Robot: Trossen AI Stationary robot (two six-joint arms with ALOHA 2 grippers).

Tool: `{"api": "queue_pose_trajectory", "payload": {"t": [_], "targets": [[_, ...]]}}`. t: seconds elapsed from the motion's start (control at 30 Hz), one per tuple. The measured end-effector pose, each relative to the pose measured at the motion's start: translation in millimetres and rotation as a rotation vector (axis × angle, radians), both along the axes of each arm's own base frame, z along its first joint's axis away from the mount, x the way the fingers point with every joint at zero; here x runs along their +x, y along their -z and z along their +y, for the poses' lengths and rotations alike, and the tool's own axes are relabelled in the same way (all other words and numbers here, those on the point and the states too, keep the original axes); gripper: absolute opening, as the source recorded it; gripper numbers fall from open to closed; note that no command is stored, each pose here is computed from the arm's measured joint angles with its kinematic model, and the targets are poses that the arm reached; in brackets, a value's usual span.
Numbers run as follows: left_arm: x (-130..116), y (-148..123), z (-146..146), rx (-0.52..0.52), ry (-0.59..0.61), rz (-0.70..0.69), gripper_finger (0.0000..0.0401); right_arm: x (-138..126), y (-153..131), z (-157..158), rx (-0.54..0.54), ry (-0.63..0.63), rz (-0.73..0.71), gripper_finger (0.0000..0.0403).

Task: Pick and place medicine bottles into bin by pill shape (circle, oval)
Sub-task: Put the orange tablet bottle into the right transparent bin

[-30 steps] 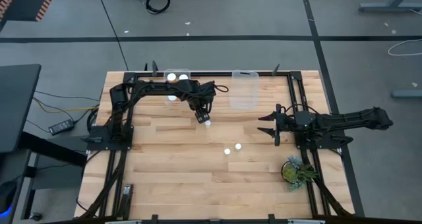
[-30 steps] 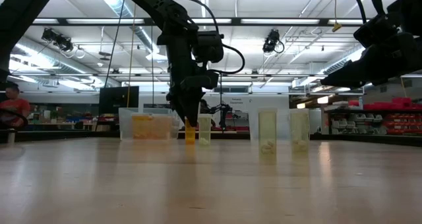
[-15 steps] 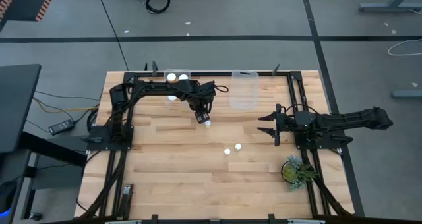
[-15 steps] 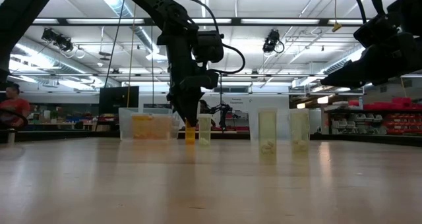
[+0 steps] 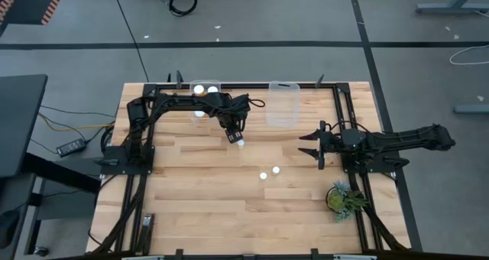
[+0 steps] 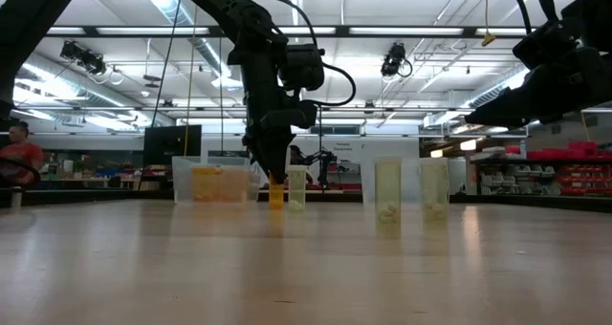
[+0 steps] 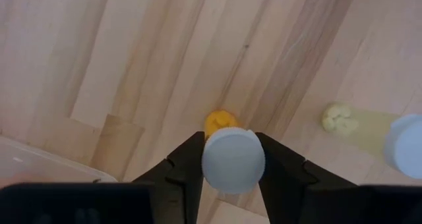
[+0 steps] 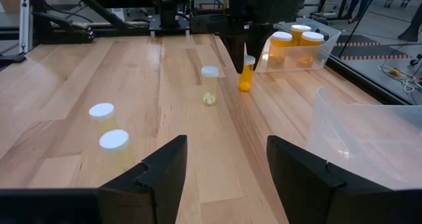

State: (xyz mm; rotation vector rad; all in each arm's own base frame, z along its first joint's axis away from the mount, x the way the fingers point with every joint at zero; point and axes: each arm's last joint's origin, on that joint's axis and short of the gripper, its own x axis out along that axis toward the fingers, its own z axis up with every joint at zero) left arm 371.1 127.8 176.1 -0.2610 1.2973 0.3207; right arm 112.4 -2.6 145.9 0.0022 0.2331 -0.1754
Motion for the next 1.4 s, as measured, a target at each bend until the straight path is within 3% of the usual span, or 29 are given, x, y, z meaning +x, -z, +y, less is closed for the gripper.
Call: {"api": "queue_pose_trajectory", "payload": {"t": [1.4], "targets": [[1.3,-0.3,0.3,-0.004,-0.002,-0.016,0.0124,0.0,0.1,0.0,0.000,0.000,0.000,0.0216]]}}
